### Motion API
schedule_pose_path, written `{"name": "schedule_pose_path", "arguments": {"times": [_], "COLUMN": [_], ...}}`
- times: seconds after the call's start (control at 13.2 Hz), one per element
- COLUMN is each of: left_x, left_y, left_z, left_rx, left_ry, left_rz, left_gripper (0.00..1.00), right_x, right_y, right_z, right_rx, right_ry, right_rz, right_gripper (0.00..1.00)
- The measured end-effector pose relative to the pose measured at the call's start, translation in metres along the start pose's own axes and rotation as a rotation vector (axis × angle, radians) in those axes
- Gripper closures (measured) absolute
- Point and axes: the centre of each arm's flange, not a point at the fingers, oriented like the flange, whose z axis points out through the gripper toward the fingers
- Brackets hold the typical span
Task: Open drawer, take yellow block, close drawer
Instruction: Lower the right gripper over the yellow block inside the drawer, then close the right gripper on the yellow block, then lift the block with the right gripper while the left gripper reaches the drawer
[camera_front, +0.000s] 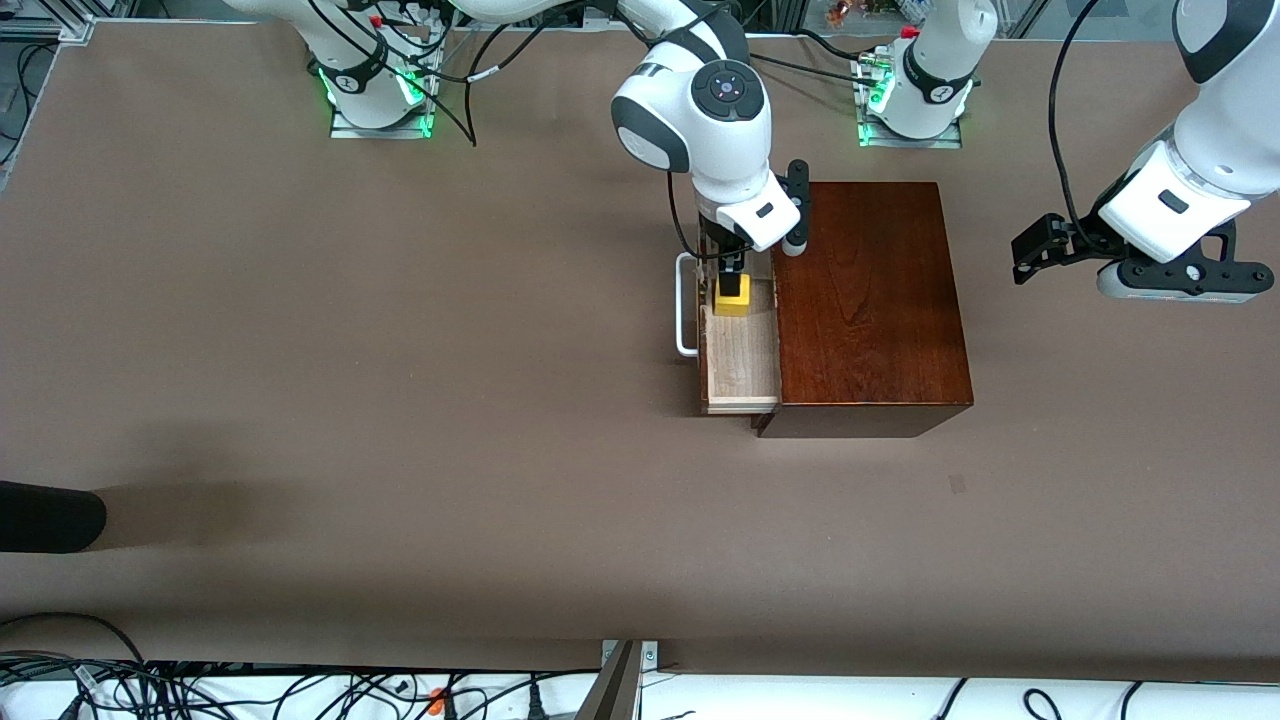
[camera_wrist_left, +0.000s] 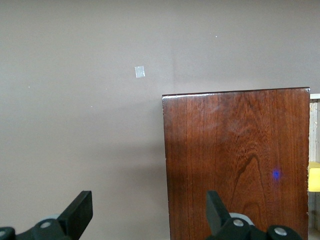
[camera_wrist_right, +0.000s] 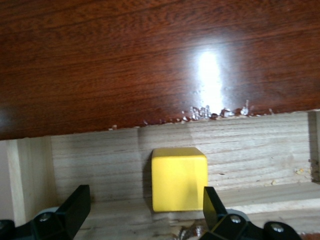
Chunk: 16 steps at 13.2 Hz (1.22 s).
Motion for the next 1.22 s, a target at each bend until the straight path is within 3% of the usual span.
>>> {"name": "schedule_pose_path", "arguments": {"times": [0.61, 0.84, 1.06, 1.22], "left_x": [0.0, 0.0, 0.0, 0.0], "left_y": [0.0, 0.0, 0.0, 0.0], "left_z": [0.0, 0.0, 0.0, 0.0], "left_rx": [0.0, 0.0, 0.0, 0.0], "left_ry": [-0.001, -0.002, -0.002, -0.003], "left_rz": [0.0, 0.0, 0.0, 0.0], "left_gripper": [0.0, 0.0, 0.0, 0.0], "right_x": [-0.005, -0.006, -0.006, -0.003], "right_y": [0.019, 0.023, 0.022, 0.024], "right_z": [0.026, 0.035, 0.033, 0.025], "right_rx": [-0.033, -0.037, -0.038, -0.044], "right_ry": [0.036, 0.042, 0.042, 0.051], "right_rz": [-0.004, -0.01, -0.013, -0.014], "right_gripper": [0.0, 0.05, 0.4, 0.44]}}
